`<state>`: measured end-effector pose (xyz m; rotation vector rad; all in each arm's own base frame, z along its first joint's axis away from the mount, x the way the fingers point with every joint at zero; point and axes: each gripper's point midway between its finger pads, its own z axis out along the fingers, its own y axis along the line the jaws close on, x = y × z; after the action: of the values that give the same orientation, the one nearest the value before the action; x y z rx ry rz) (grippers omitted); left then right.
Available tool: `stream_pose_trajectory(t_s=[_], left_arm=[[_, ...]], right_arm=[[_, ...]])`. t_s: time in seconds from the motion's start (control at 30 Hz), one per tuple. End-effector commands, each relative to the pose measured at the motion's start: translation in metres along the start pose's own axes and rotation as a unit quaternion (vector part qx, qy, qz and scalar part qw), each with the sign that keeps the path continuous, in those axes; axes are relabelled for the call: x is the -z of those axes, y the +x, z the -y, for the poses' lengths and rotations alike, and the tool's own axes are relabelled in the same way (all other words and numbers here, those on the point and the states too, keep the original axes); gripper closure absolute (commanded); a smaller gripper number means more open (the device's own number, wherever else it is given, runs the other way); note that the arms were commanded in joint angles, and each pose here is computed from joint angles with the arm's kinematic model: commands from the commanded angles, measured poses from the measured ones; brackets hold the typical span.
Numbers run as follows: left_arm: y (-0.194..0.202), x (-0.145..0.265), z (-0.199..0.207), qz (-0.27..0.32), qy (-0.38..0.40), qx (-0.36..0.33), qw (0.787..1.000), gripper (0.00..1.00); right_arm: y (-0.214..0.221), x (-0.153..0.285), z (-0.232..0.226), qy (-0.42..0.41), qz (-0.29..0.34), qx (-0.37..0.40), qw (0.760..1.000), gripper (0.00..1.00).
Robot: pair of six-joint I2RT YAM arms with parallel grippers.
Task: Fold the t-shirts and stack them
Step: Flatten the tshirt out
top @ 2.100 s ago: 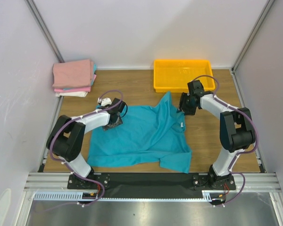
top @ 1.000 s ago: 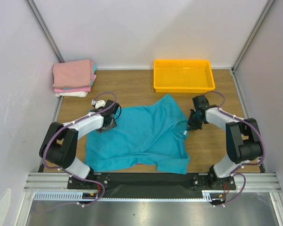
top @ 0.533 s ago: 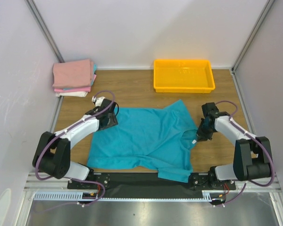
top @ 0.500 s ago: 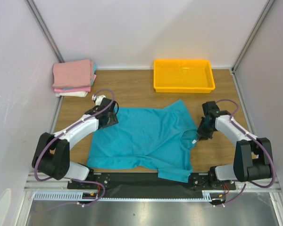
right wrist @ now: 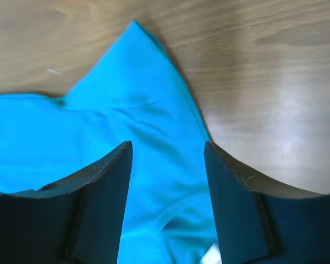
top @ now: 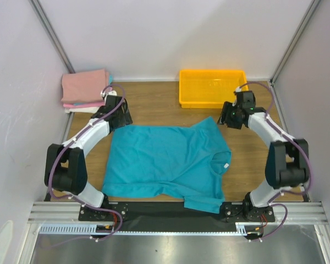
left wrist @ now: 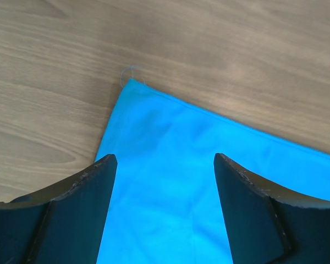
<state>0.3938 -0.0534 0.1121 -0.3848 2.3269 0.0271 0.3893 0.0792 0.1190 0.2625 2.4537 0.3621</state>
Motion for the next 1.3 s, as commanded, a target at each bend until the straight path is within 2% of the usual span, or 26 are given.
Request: stream_pose_trajectory(t_s=[0.0,0.1,0.4,0.97,1.2,1.27], left_arm=[[-0.013,-0.003,0.007,0.005,0.024,-0.011,1.0,0.22],[-0.01,-0.006,0.002,-0.001,0.023,-0.002,1.0,0.22],[0.008,-0.023,-0.012,-0.035,0.01,0.004,0.999,0.22],[0.003,-0.035,-0.021,-0.039,-0.001,0.007,0.999,0.22],[0.001,-0.04,-0.029,-0.041,-0.011,0.011,0.999,0.22],[0.001,-0.042,-0.03,-0.043,-0.012,0.012,0.999,0.22]], right_arm=[[-0.018,-0.031,-0.008,-0.035,0.015,0.05,0.998,0.39],[-0.012,-0.051,-0.003,-0.031,-0.003,0.061,0.998,0.39],[-0.019,-0.077,-0.005,-0.047,-0.001,0.078,0.996,0.39],[-0.016,-0.112,-0.02,-0.109,-0.016,0.104,0.988,0.43],[-0.01,-0.118,-0.019,-0.112,-0.029,0.103,0.988,0.54],[-0.006,-0.119,-0.02,-0.114,-0.035,0.104,0.987,0.65]])
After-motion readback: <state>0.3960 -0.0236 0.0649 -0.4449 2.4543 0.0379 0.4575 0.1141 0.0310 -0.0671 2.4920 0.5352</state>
